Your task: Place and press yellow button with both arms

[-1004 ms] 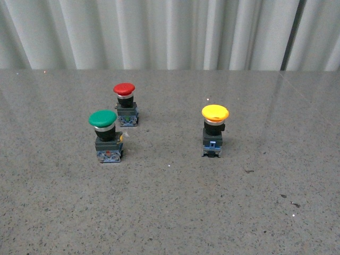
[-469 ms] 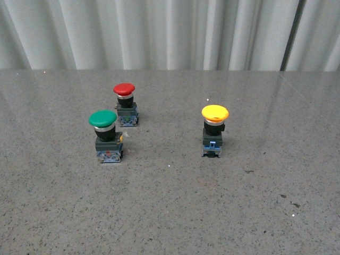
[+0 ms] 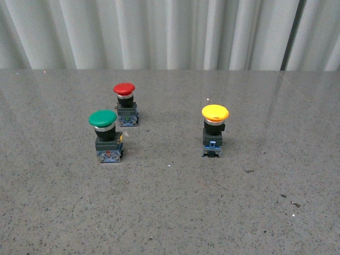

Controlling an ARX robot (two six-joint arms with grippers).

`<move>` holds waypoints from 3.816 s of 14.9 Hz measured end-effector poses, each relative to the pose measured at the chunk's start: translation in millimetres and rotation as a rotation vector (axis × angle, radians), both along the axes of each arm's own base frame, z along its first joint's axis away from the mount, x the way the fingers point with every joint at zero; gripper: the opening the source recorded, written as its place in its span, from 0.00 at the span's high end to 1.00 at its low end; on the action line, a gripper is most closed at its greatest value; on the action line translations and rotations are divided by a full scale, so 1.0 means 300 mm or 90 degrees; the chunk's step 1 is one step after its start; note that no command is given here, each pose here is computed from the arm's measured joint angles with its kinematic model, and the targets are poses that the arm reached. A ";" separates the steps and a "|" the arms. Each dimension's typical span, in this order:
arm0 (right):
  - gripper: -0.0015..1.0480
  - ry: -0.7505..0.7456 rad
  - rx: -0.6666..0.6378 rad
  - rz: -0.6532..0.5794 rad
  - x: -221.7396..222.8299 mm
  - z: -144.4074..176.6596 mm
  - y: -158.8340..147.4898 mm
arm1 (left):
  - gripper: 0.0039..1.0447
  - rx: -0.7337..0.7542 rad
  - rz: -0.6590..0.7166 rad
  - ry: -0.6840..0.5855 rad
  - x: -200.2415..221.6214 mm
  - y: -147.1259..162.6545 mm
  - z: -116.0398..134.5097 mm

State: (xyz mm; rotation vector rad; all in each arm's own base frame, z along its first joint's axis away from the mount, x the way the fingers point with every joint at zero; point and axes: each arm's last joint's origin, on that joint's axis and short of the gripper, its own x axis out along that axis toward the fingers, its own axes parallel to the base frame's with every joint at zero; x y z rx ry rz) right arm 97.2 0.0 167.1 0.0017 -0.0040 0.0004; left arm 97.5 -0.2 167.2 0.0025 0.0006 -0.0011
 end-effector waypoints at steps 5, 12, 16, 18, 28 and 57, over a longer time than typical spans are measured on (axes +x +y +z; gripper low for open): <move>0.06 -0.009 0.066 0.055 0.122 0.164 0.048 | 0.06 0.000 0.000 0.000 0.000 0.000 0.000; 0.06 0.107 0.026 0.186 0.660 0.236 0.422 | 0.06 0.000 0.000 0.000 0.000 0.000 0.000; 0.36 0.185 -0.004 0.196 0.735 0.145 0.517 | 0.06 0.000 0.000 0.000 0.000 0.000 0.000; 0.59 0.201 -0.011 0.191 0.747 0.123 0.522 | 0.06 0.000 0.000 0.000 0.000 0.000 0.000; 0.98 0.225 -0.018 0.240 0.721 0.086 0.574 | 0.06 0.000 0.000 0.000 0.000 0.000 0.000; 0.98 0.095 0.177 0.255 0.518 0.306 0.498 | 0.06 0.000 0.000 0.000 0.000 0.000 0.000</move>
